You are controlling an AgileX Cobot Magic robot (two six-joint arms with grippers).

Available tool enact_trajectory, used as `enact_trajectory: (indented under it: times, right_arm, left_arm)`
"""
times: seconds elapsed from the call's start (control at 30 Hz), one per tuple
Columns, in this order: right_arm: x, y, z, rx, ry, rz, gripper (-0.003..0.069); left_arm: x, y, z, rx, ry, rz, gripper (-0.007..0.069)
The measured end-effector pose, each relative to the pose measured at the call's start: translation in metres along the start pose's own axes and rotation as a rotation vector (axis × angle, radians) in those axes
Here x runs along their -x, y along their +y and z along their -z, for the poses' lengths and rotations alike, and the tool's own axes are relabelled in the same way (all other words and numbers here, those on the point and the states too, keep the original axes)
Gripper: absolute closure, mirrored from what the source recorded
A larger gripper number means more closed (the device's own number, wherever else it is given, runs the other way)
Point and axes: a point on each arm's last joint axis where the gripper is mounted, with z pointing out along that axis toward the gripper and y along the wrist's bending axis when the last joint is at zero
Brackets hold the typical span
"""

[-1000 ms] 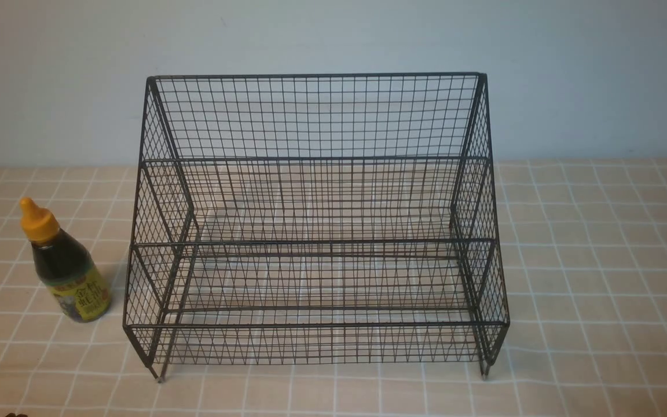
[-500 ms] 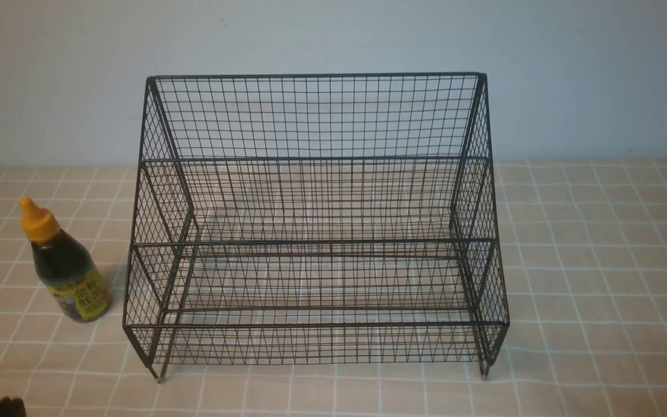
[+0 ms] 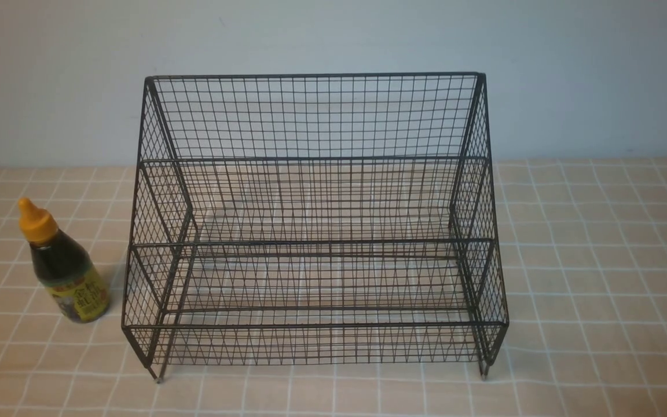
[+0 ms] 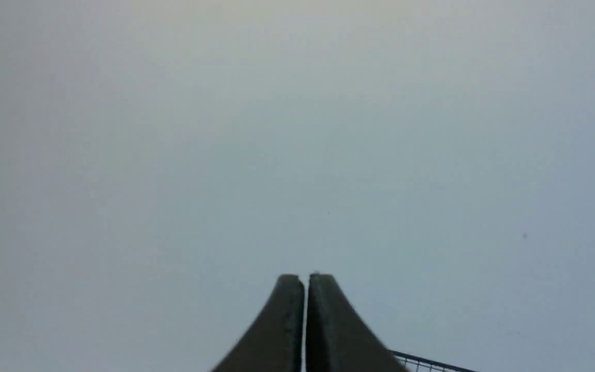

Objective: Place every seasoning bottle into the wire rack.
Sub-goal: Use the left arm to grab the condiment bottle closest to it

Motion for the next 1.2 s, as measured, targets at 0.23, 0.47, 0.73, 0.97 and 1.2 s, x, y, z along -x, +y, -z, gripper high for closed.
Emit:
enact_trajectory:
  times: [0.23, 0.47, 0.73, 0.97, 1.2]
  right_arm:
    - [0.0, 0.0, 0.0, 0.0, 0.0, 0.0, 0.0671]
    - [0.0, 0.0, 0.0, 0.0, 0.0, 0.0, 0.0671]
    - [0.0, 0.0, 0.0, 0.0, 0.0, 0.0, 0.0671]
    - [0.0, 0.0, 0.0, 0.0, 0.0, 0.0, 0.0671]
    - [0.0, 0.0, 0.0, 0.0, 0.0, 0.0, 0.0671]
  left_arm:
    - [-0.005, -0.009, -0.04, -0.002, 0.207, -0.108, 0.0631]
    - [-0.021, -0.018, -0.084, -0.074, 0.383, -0.265, 0.062]
    - [-0.051, -0.007, -0.116, 0.033, 0.496, -0.234, 0.0522]
    - [-0.064, 0.005, -0.147, 0.171, 0.5, -0.258, 0.0319]
    - [-0.084, 0.017, -0.173, 0.306, 0.549, -0.266, 0.0154]
